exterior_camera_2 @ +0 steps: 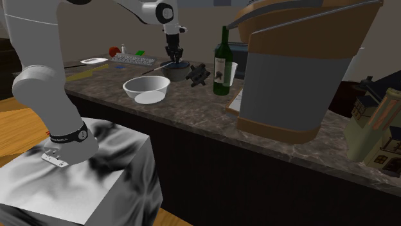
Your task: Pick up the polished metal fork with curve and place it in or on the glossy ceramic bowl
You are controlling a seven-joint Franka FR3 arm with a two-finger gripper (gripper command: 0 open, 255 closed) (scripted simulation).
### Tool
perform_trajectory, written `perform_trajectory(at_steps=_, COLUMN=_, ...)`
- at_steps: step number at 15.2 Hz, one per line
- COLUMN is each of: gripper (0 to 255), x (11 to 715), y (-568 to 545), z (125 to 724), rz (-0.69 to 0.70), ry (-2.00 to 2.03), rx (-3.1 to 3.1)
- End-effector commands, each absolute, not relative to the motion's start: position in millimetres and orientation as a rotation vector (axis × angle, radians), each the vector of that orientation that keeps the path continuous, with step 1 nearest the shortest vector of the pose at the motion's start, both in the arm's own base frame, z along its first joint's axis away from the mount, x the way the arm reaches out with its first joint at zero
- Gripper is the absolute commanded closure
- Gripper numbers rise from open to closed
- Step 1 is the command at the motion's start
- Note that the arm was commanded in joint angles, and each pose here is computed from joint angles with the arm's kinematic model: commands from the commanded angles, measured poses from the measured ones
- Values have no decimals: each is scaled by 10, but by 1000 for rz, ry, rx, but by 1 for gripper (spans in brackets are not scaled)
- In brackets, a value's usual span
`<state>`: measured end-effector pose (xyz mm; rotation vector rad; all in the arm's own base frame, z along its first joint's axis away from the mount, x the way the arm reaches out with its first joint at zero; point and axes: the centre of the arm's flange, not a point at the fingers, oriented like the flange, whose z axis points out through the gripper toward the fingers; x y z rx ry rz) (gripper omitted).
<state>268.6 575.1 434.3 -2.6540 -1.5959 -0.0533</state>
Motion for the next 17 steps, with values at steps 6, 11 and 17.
perform_trajectory(at_steps=6, gripper=0, x=2686, y=5751, z=4342, rz=-53, ry=-1596, rx=-2654)
perform_trajectory(at_steps=11, gripper=0, x=2684, y=5728, z=4737, rz=-53, ry=-1596, rx=-2654)
perform_trajectory(at_steps=17, gripper=0, x=2683, y=5723, z=4841, rz=-53, ry=-1596, rx=-2654)
